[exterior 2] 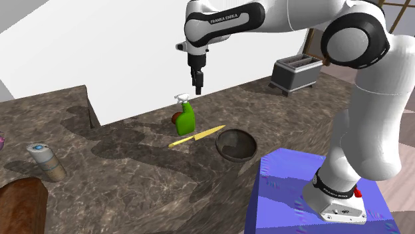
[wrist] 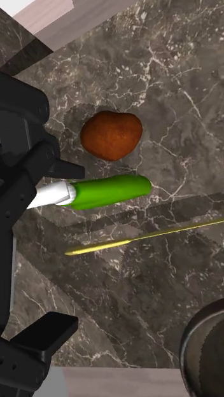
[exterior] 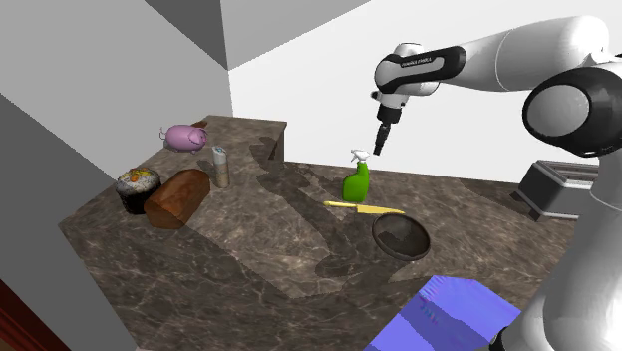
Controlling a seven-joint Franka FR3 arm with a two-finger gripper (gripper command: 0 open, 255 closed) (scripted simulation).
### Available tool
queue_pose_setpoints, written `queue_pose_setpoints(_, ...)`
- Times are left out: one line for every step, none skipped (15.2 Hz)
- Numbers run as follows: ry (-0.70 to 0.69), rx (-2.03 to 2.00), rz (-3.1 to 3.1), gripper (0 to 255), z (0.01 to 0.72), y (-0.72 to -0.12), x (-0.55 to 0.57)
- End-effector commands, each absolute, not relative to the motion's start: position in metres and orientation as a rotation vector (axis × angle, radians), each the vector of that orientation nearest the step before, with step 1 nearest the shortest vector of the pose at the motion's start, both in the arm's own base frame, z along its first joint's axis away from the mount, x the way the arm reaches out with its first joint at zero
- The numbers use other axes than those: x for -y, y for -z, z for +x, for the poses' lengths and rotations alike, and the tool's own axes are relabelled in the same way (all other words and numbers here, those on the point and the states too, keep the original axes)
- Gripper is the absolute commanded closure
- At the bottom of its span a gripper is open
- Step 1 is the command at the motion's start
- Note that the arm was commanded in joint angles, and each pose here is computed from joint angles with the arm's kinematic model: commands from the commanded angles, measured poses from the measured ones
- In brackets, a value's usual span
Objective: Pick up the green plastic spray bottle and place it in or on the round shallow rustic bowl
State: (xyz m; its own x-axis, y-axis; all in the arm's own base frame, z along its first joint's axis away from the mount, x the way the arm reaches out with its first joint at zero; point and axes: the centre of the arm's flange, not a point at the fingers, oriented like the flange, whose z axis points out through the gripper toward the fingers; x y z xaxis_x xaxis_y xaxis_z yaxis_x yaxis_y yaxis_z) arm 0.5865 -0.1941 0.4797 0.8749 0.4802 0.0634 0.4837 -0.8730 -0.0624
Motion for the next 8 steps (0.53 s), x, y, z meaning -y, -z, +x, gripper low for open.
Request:
queue_pose_setpoints(0.076,0.834,-2.95,0,0.612,-0.469,0.2)
queue_pose_setpoints(0.078,0.866,-2.942,0,0.624,-0.465,0.202)
queue_pose_setpoints(0.08,0.898,-2.933,0,0.636,-0.46,0.205)
queue_pose_setpoints(0.08,0.899,-2.932,0,0.636,-0.46,0.205)
queue_pose_setpoints(0.08,0.899,-2.932,0,0.637,-0.455,0.204)
queue_pose_setpoints(0.08,0.899,-2.932,0,0.637,-0.45,0.204)
queue_pose_setpoints(0.08,0.899,-2.932,0,0.637,-0.444,0.204)
queue_pose_setpoints(0.08,0.899,-2.932,0,0.637,-0.439,0.203)
